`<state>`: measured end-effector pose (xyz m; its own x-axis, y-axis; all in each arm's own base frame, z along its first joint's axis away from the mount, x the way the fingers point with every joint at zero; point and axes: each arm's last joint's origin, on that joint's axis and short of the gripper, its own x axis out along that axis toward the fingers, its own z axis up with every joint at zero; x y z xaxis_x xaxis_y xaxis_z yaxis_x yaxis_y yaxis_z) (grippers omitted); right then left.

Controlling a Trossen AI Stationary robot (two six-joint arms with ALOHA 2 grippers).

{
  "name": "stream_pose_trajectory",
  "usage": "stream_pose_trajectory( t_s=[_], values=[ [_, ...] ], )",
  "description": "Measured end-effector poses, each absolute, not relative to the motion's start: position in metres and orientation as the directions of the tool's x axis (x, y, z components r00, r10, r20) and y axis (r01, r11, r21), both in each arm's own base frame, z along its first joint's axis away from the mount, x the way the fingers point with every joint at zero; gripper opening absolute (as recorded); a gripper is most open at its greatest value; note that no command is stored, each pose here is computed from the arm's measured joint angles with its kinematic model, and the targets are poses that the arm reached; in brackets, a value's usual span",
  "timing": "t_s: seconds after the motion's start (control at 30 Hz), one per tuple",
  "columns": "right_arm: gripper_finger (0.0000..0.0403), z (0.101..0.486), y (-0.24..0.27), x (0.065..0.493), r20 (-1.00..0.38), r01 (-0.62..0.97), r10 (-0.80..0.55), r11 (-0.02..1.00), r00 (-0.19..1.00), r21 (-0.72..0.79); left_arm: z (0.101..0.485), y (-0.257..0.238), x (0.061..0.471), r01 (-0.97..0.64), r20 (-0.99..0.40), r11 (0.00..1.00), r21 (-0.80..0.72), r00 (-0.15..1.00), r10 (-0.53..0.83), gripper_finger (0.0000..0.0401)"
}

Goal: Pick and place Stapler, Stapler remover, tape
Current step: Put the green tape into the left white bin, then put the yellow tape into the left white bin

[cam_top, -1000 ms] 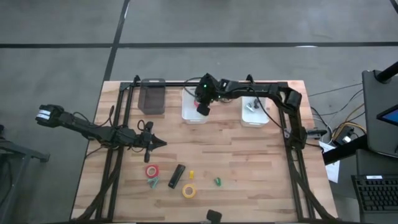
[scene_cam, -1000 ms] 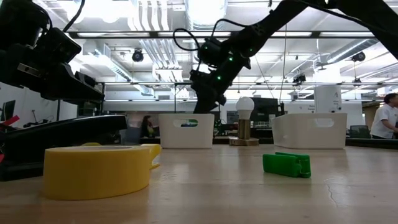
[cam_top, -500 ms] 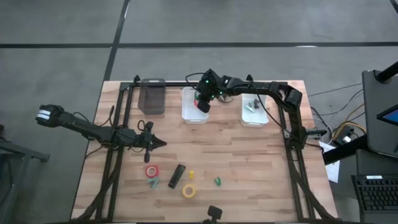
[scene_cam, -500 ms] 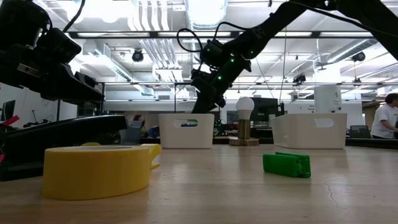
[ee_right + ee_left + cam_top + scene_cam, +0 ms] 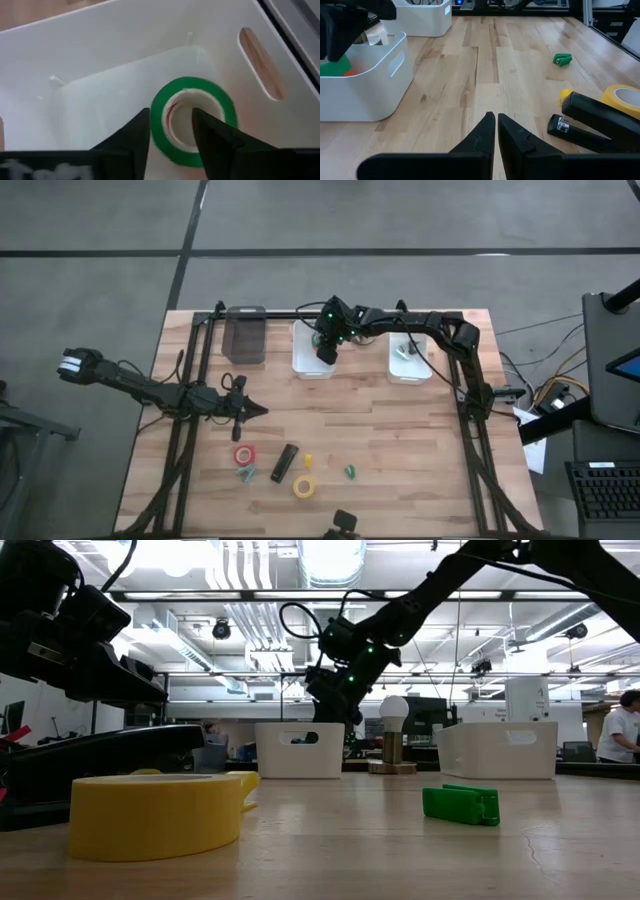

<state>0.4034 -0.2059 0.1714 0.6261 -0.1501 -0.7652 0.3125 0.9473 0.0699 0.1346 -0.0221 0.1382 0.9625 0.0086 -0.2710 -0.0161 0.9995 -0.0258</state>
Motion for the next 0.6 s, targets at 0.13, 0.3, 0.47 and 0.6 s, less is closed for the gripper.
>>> stream_pose_trajectory(
  t_s=[0.13, 0.3, 0.47, 0.6],
  values=[
    [0.0175, 0.177, -0.206, 0.404, -0.758, 0.312, -0.155, 0.948, 0.634, 0.068, 0.138, -0.022, 0.135, -0.016, -0.271, 1.0, -0.026, 0.963, 0.009, 0.0023],
    [0.0196, 0.201, -0.199, 0.402, -0.727, 0.295, -0.163, 0.954, 0.667, 0.058, 0.138, -0.022, 0.135, -0.016, -0.271, 1.0, -0.026, 0.963, 0.008, 0.0023],
    [0.02, 0.227, -0.179, 0.404, -0.685, 0.248, -0.151, 0.968, 0.713, 0.044, 0.138, -0.022, 0.135, -0.016, -0.274, 1.0, -0.025, 0.962, 0.008, 0.0023],
    [0.0201, 0.241, -0.156, 0.409, -0.659, 0.195, -0.122, 0.98, 0.742, 0.038, 0.138, -0.022, 0.135, -0.016, -0.274, 1.0, -0.025, 0.962, 0.009, 0.0023]
  ],
)
